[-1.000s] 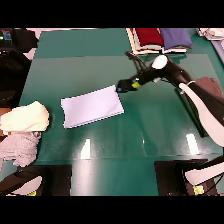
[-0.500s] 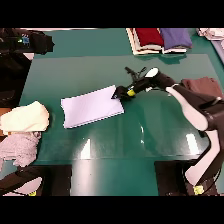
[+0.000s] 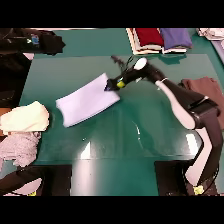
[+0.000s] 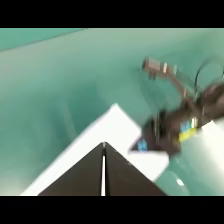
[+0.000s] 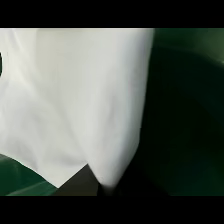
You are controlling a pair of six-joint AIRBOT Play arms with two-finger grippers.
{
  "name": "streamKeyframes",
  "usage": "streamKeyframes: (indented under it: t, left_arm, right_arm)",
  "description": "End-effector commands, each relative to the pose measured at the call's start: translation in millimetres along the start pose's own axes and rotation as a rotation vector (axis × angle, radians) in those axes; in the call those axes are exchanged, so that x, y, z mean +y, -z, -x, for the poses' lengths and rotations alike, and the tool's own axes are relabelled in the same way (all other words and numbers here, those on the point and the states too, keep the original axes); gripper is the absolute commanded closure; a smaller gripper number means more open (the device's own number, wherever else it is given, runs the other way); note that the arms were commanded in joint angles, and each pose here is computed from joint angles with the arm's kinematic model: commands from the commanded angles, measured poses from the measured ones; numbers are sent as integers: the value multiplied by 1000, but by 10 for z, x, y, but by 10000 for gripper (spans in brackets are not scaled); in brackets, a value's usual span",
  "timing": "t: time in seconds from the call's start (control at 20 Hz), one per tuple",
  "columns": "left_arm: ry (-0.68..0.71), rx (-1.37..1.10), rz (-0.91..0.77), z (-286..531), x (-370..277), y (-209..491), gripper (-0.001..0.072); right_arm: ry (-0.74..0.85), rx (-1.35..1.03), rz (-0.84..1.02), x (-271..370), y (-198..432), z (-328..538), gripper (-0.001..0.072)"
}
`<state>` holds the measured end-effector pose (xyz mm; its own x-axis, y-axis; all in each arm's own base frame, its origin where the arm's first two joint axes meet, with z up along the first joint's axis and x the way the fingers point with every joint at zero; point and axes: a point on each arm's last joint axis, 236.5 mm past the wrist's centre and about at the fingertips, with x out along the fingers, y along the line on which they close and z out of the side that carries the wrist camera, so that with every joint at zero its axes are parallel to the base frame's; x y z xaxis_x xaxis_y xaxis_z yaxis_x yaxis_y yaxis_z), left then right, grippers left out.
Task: Fold the shirts.
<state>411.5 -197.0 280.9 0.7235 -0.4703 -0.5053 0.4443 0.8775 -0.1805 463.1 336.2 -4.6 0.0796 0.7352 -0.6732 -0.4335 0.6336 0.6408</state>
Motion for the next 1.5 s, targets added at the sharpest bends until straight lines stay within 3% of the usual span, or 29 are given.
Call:
streamKeyframes:
  t: [0.0,0.15,0.35,0.6,0.85,1.05,1.45]
  left_arm:
    - [70,-28,-36,-25,-364,-43,686]
    - [104,-23,-55,-30,-544,-14,686]
    - [112,-39,-52,-30,-579,-48,686]
    - [116,-103,-15,-18,-587,-203,686]
    - [116,-109,-15,-17,-587,-217,685]
    - [116,-105,-15,-18,-587,-207,686]
    - [114,-87,-18,-22,-584,-164,685]
  right_arm:
    - [218,-133,13,-552,-373,1034,695]
    - [393,-259,-121,-1284,-296,2268,695]
    - [549,-453,-371,-2133,258,3704,695]
    - [636,-572,-599,-2684,1052,4559,695]
    - [633,-808,-613,-2488,879,5148,695]
    - [655,-915,-471,-1962,500,5627,696]
    - [707,-716,-482,-1805,840,5522,695]
